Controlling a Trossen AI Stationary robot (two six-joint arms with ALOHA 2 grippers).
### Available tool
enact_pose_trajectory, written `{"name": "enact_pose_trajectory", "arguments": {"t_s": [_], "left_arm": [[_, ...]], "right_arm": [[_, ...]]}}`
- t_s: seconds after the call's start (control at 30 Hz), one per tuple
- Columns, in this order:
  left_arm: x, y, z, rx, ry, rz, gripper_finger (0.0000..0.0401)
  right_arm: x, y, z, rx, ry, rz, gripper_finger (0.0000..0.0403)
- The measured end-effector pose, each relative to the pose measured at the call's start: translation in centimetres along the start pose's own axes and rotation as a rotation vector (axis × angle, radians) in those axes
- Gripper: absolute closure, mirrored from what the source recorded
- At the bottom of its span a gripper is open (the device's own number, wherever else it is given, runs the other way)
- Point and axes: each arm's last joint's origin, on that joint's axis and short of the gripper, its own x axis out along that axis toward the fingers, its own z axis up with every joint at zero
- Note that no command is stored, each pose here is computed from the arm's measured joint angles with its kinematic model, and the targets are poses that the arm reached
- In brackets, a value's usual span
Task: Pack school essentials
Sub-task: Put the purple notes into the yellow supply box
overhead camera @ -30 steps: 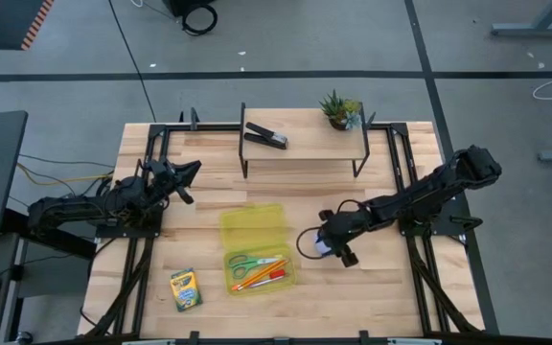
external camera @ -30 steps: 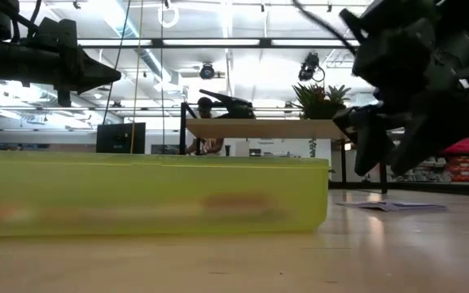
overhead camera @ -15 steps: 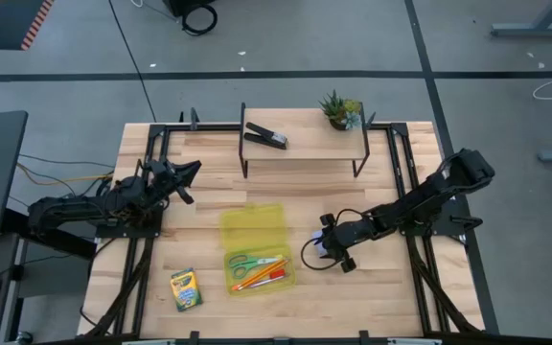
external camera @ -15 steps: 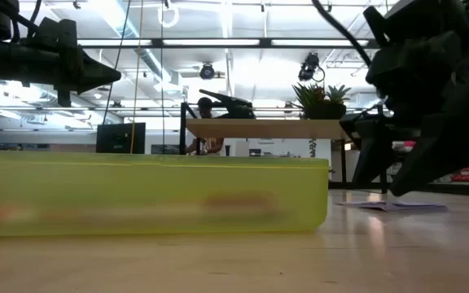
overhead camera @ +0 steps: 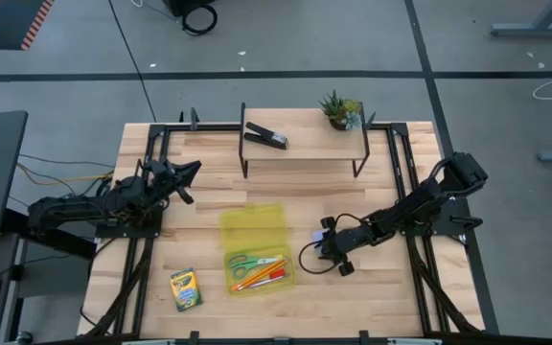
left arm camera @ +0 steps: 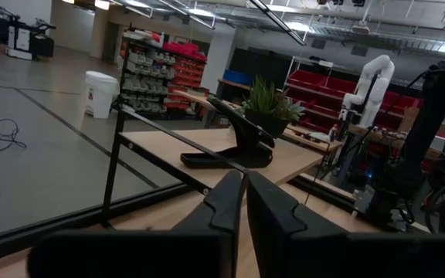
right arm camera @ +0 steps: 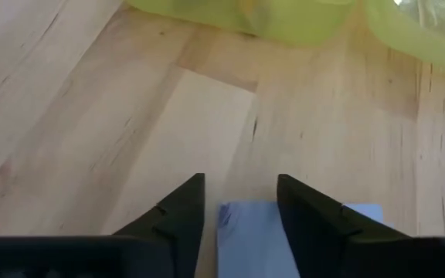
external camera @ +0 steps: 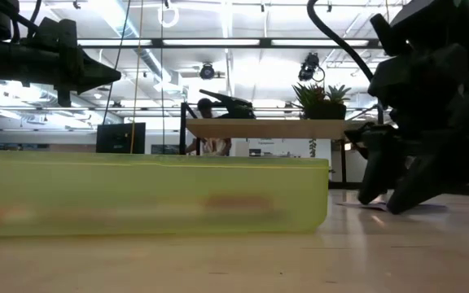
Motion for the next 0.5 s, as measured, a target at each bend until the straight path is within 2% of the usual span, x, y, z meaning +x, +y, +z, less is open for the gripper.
{"name": "enact_pose_trajectory", "arguments": {"t_s": [0.3, 0.5], "left_arm": [[0.0, 0.0, 0.01, 0.0, 0.0, 0.001, 0.0365], [0.0, 0.0, 0.01, 0.0, -0.001, 0.001, 0.0373]], "right_arm": [[0.02, 0.04, -0.05, 0.0, 0.005, 0.021, 0.0348], [0.02, 0.09, -0.06, -0.003, 0.004, 0.044, 0.0395]]}}
